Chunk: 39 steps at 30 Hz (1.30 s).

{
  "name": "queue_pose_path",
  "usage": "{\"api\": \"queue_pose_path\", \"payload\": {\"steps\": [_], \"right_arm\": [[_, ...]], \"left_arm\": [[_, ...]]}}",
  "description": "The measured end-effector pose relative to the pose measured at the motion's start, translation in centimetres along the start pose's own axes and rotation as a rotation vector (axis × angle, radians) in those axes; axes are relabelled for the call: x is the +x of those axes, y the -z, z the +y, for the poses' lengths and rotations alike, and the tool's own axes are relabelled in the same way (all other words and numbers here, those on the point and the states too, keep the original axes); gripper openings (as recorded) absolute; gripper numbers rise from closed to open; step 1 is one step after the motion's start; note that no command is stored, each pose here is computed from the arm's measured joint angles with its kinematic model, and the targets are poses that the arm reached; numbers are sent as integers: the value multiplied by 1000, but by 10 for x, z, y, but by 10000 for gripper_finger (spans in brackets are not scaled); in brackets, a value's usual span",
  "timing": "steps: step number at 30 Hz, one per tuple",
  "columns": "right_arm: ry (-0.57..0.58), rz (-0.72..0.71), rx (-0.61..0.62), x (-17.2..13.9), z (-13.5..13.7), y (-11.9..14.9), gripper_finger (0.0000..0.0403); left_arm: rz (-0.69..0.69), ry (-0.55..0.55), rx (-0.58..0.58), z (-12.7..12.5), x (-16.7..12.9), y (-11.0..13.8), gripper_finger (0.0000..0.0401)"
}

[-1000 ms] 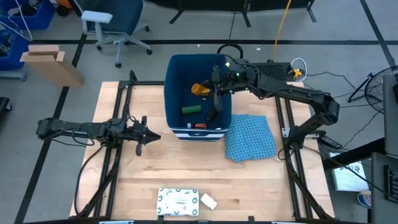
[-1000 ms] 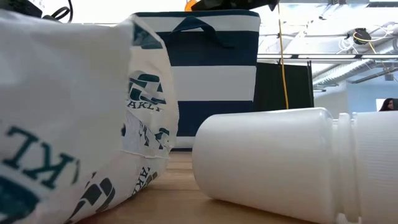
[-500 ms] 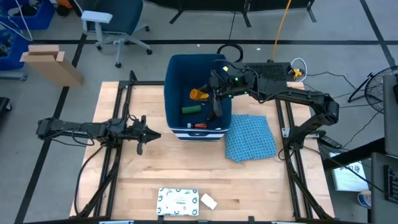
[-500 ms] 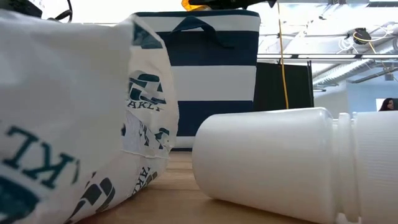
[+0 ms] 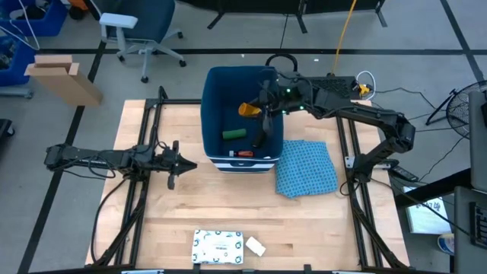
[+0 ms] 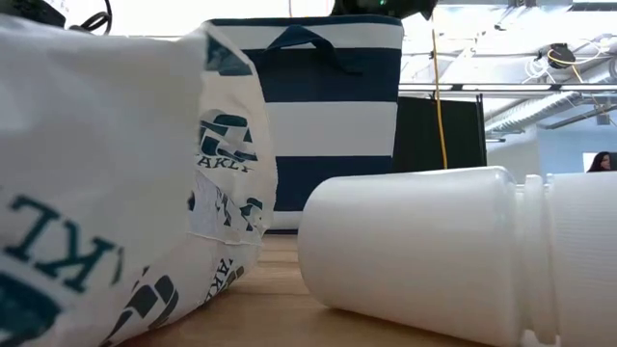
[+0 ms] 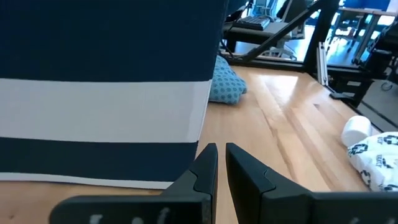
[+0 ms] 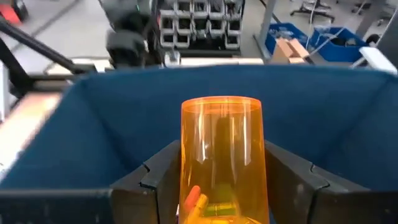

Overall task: Pick & place medical supplies in basket/bin
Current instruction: Put the yellow medicine bottle into the blue bin

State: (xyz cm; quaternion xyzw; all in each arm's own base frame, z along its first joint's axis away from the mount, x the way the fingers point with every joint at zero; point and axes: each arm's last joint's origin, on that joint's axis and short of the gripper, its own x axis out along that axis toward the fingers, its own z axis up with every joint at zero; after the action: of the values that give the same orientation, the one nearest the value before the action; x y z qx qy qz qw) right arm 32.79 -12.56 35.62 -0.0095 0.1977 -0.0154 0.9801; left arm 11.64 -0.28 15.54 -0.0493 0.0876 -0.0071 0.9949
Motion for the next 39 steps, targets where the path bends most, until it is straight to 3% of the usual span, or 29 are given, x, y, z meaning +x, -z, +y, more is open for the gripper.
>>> {"api": "queue_pose_path", "payload": {"steps": [6,10,16,22,30,35,39], "right_arm": [[46,81,-53,23,-15,14,180],[87,287,-104,30,-31,30,180],[18,455,-157,44,-31,49,180],[56,372,-207,53,-32,43,180],[54,240,-271,68,-23,15,180],[-36,225,-257,95,-18,10,174],[-49,292,-241,118,-27,25,173]], "left_arm": [[-6,-4,42,0,0,-1,37],[-7,-11,48,0,0,-1,37],[-9,-27,66,1,0,-1,37],[-8,-27,66,1,0,-1,37],[-10,-62,73,2,0,-1,37],[-19,-96,95,3,0,-2,37],[-20,-95,96,3,0,-2,37]]}}
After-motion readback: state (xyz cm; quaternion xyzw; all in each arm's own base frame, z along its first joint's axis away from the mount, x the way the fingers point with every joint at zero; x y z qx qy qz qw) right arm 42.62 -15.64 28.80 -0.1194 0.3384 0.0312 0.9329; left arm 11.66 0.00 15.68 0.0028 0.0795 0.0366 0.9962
